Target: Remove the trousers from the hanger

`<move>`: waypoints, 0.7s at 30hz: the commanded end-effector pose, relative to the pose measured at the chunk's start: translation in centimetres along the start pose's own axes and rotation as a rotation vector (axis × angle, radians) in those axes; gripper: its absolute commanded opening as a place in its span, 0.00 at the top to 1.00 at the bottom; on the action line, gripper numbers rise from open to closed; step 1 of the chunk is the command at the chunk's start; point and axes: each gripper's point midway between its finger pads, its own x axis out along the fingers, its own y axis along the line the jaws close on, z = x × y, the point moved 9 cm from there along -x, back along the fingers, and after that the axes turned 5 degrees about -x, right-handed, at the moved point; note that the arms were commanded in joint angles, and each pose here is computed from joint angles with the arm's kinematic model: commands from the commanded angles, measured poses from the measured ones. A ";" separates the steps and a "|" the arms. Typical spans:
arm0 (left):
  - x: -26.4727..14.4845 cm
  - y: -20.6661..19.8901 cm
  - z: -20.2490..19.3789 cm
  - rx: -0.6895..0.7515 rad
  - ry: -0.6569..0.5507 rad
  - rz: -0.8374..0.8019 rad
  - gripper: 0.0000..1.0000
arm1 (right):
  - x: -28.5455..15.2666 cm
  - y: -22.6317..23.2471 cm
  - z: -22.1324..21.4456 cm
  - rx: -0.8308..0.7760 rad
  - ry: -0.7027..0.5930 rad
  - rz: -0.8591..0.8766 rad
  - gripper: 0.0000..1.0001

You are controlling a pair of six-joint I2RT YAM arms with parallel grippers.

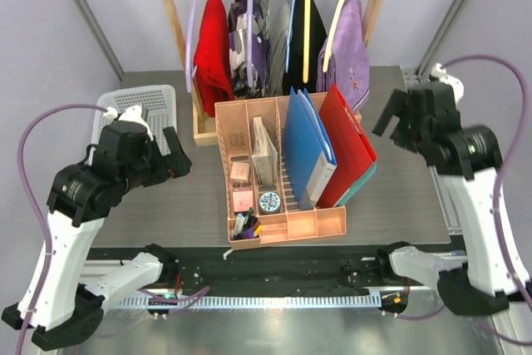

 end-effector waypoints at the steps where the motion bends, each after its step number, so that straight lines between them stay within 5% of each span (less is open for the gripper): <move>1: -0.3 0.6 0.3 0.059 0.036 0.095 0.00 | 1.0 2.1 3.8 -0.059 -0.049 0.009 0.00; 9: 0.9 -3.0 -0.2 0.018 0.257 -0.127 0.00 | 3.0 5.1 6.4 -0.210 0.084 0.071 0.00; 14: 0.1 -5.7 2.4 -0.042 0.193 -0.243 0.00 | 4.6 4.9 4.7 -0.266 0.195 0.026 0.00; 21: 0.0 -8.5 6.9 -0.048 0.068 -0.293 0.00 | 2.9 4.9 4.8 -0.157 0.013 0.200 0.00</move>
